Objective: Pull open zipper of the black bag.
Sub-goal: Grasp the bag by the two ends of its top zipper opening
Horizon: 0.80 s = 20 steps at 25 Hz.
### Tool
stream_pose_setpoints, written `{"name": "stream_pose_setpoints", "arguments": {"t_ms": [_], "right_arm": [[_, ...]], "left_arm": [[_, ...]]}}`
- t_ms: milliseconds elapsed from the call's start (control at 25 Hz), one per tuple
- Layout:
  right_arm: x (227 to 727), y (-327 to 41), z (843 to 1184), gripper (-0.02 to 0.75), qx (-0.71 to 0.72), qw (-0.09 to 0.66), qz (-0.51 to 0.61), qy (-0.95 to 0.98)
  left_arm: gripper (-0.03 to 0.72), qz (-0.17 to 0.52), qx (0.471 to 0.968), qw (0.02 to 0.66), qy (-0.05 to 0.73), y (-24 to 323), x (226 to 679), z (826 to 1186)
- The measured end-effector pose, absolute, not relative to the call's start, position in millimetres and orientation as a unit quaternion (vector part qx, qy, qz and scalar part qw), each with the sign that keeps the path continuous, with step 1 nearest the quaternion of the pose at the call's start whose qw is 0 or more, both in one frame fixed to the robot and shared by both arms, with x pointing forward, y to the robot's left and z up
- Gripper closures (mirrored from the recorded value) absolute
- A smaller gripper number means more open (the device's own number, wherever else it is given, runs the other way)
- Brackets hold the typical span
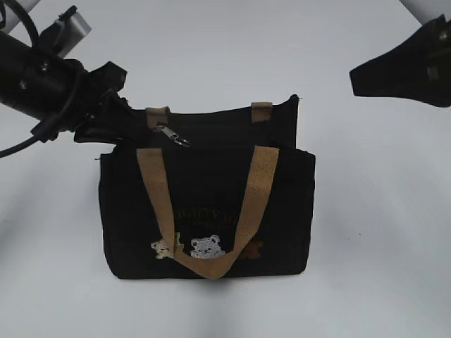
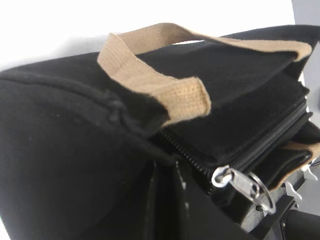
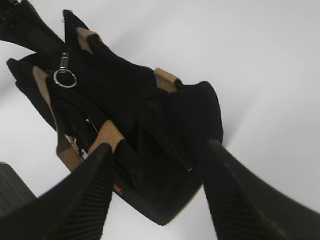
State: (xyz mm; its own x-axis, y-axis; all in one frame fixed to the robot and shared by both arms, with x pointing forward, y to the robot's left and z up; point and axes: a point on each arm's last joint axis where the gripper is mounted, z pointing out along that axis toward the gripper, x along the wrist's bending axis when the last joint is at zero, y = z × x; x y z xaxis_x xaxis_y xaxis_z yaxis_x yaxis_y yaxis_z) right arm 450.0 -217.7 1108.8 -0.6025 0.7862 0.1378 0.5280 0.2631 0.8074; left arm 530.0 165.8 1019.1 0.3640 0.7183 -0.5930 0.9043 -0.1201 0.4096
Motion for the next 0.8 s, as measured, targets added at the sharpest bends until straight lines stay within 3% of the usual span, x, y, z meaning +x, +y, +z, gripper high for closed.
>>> {"name": "stream_pose_setpoints", "arguments": {"t_ms": [440, 800], "right_arm": [[446, -200, 1121, 0.297, 0.305, 0.151, 0.508, 0.791], [454, -136, 1102, 0.302, 0.218, 0.11, 0.5, 0.831]], "left_arm": [[0.69, -0.109, 0.756, 0.393, 0.512, 169, 513, 1053], [0.691, -0.101, 0.757, 0.403, 0.505, 170, 507, 1063]]}}
